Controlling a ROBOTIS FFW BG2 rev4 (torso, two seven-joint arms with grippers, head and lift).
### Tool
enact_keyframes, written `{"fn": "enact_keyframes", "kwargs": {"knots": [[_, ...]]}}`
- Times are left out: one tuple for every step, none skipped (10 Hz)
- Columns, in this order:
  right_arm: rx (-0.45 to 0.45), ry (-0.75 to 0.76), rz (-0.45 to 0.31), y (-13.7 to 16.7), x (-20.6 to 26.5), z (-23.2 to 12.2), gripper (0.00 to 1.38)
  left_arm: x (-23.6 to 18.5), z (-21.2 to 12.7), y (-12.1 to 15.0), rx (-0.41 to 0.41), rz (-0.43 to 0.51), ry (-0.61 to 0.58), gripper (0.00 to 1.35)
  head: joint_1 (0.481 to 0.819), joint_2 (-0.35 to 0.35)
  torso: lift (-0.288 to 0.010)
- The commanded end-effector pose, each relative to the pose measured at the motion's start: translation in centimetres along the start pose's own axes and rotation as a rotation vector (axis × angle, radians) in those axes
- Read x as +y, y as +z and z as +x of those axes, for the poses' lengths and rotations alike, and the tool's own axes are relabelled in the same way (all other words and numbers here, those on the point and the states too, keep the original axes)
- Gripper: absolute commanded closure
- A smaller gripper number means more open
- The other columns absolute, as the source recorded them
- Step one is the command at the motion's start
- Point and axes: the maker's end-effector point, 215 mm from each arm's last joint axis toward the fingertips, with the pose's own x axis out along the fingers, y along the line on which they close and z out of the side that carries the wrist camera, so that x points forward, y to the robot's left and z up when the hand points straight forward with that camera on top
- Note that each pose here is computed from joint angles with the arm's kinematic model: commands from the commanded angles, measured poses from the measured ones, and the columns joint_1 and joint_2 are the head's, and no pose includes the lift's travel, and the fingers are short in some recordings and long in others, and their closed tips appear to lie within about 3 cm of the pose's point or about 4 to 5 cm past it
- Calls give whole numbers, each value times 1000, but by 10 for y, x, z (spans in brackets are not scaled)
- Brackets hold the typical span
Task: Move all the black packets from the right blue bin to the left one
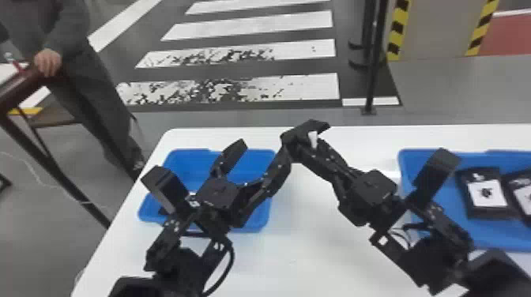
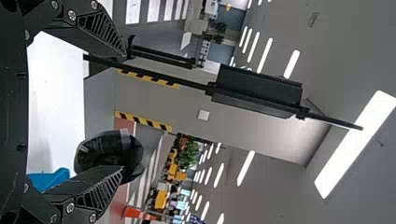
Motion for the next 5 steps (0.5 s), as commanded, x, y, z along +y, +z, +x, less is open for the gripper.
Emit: {"fn": "enact_keyframes", "kwargs": {"knots": [[6, 3, 19, -5, 4, -1, 1280, 4, -1, 7, -26, 0, 7, 174, 695, 217, -140], [24, 8, 24, -11, 6, 0, 1280, 3, -1, 10, -39, 0, 5, 174, 695, 227, -140], [27, 9, 28, -12, 7, 0, 1280, -1, 1, 12, -47, -10, -1, 174, 695, 233, -140], [27, 6, 31, -13, 5, 0, 1280, -7, 2, 12, -51, -22, -12, 174, 695, 235, -140], [29, -2, 46, -15, 2, -1, 1280, -15, 3, 13, -59, -42, -30, 174, 695, 234, -140]]}}
